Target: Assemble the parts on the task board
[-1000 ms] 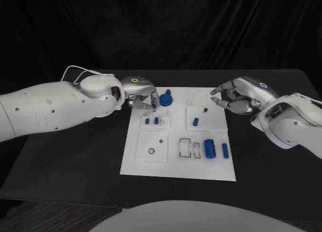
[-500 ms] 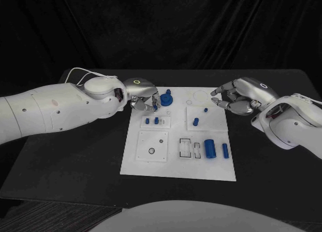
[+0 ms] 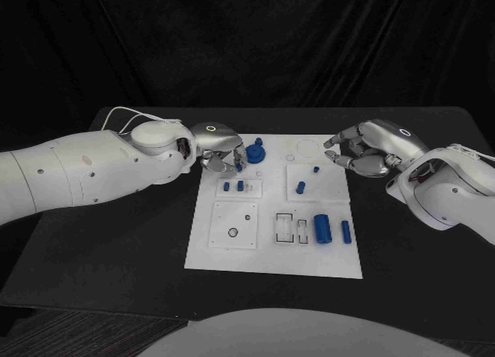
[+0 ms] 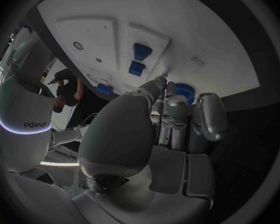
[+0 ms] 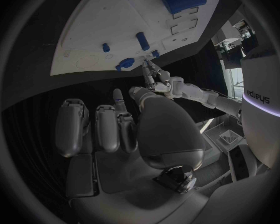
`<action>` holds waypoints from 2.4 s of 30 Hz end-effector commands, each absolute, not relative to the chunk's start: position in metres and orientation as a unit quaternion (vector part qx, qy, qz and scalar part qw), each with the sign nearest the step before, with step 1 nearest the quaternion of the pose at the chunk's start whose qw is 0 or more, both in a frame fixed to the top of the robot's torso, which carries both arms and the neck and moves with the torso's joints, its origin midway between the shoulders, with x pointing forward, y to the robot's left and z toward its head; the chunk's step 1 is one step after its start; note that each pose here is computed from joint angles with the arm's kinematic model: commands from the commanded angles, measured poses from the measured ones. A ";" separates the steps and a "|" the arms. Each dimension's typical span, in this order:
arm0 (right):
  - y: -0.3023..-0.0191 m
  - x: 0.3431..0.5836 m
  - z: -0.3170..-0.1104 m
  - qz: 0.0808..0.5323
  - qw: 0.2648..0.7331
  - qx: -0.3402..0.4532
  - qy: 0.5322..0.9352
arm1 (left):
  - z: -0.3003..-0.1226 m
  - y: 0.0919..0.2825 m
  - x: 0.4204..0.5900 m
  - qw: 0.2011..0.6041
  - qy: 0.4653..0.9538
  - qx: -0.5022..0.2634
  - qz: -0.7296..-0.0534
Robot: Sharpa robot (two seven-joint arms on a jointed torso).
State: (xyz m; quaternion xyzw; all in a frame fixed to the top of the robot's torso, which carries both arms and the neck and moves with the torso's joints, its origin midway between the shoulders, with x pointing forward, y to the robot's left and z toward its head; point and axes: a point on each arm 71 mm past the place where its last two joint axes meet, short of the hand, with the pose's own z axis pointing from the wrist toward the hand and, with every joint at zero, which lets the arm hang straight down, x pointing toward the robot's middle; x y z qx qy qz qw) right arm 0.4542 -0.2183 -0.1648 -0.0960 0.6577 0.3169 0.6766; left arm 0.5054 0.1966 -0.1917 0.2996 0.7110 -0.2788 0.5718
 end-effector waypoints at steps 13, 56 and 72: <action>-0.220 0.453 -0.166 0.314 0.676 -0.094 0.660 | -0.195 0.196 0.505 0.566 0.717 0.296 -0.279; -0.221 0.453 -0.168 0.312 0.675 -0.091 0.663 | -0.207 0.210 0.509 0.571 0.732 0.274 -0.253; -0.232 0.452 -0.151 0.306 0.697 -0.083 0.643 | -0.193 0.245 0.512 0.641 0.690 0.234 -0.242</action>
